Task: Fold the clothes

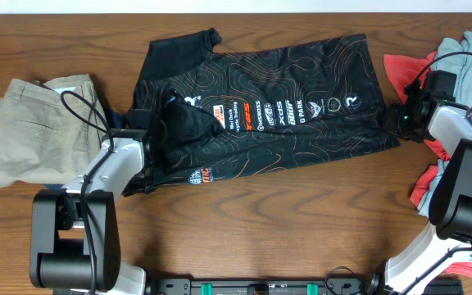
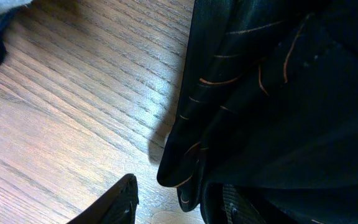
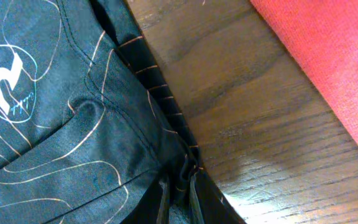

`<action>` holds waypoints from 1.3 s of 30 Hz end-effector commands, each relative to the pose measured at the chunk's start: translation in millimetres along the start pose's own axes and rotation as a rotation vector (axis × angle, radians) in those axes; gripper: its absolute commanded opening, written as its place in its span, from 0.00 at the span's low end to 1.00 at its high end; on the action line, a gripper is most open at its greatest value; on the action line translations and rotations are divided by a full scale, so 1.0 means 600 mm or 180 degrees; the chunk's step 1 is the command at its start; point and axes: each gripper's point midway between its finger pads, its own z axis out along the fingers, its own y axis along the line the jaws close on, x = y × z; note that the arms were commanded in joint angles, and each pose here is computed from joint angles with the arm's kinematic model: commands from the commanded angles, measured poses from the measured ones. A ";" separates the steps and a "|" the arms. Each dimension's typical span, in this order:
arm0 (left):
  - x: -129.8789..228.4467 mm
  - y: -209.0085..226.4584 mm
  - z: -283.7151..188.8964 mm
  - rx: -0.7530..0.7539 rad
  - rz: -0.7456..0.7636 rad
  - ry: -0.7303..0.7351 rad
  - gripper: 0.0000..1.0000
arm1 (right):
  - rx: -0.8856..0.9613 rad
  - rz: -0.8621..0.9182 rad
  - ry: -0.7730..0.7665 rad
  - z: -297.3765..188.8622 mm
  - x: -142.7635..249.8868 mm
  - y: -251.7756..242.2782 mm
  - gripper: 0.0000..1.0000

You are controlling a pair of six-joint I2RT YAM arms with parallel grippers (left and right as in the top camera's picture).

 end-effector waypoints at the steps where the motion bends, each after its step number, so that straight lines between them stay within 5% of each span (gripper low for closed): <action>1: 0.003 0.001 0.003 -0.0016 0.0024 0.0023 0.46 | -0.0018 -0.0015 -0.0058 -0.008 -0.005 0.002 0.16; 11: 0.002 0.001 0.003 -0.0016 0.0024 0.0022 0.47 | -0.0027 -0.0034 -0.0093 -0.009 -0.010 0.005 0.23; 18: 0.001 0.001 0.003 -0.0011 0.0021 0.0012 0.47 | -0.0028 -0.0033 -0.0103 -0.010 -0.011 0.005 0.01; 24: 0.001 0.000 0.003 -0.0011 0.0021 0.0011 0.47 | -0.0142 -0.0059 -0.0186 -0.024 -0.024 0.019 0.01; 31: -0.002 -0.001 0.003 0.0001 0.0014 -0.0012 0.47 | -0.0946 -0.0078 -0.0792 -0.061 -0.104 0.098 0.01; 36: -0.002 -0.001 0.003 -0.0001 0.0015 -0.0009 0.47 | -0.1096 0.0144 -0.1137 -0.081 -0.151 0.111 0.30; 39: -0.002 -0.001 0.003 0.0000 0.0015 -0.0010 0.47 | -0.1022 0.0153 -0.0925 -0.069 -0.125 0.104 0.34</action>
